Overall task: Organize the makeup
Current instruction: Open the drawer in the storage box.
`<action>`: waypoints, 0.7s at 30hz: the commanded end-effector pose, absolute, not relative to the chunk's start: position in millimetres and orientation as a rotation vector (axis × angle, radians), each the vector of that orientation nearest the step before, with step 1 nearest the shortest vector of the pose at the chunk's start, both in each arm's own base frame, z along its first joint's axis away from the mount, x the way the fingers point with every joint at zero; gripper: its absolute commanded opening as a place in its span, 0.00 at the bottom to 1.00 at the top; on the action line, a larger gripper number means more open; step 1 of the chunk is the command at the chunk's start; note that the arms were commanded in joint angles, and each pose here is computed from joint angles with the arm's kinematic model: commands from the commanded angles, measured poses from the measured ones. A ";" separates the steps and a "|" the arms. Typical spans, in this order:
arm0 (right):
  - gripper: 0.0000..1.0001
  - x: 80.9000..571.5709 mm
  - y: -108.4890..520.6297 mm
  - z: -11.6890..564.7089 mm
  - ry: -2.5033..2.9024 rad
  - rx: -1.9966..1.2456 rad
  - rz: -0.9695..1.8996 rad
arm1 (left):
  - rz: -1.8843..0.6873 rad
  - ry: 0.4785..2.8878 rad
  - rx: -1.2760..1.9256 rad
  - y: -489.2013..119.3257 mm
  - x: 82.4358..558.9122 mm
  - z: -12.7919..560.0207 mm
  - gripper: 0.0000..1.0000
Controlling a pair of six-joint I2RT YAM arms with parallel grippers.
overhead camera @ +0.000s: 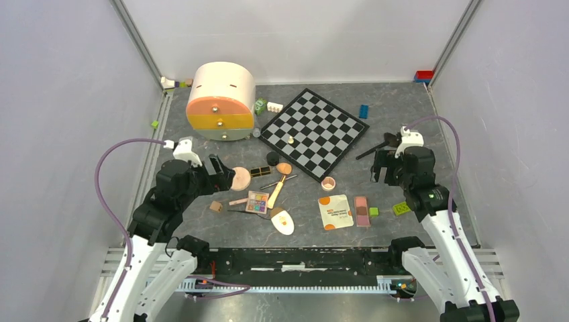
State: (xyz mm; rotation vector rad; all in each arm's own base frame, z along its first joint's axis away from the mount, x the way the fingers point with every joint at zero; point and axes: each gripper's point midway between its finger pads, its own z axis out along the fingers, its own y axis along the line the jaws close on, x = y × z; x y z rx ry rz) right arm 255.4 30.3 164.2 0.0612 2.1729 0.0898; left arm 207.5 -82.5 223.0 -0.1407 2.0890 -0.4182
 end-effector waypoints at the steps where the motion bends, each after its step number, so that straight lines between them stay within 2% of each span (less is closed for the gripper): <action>1: 0.98 255.9 33.9 158.7 2.170 0.037 0.110 | -0.437 2.019 -0.144 -84.2 213.9 236.6 1.00; 16: 0.97 252.0 8.7 146.2 2.170 0.208 -0.021 | -0.307 2.104 -0.263 -67.7 222.0 213.1 1.00; 21: 0.98 248.1 32.4 112.3 2.223 0.216 0.140 | -0.276 2.126 -0.290 -64.2 223.4 209.0 1.00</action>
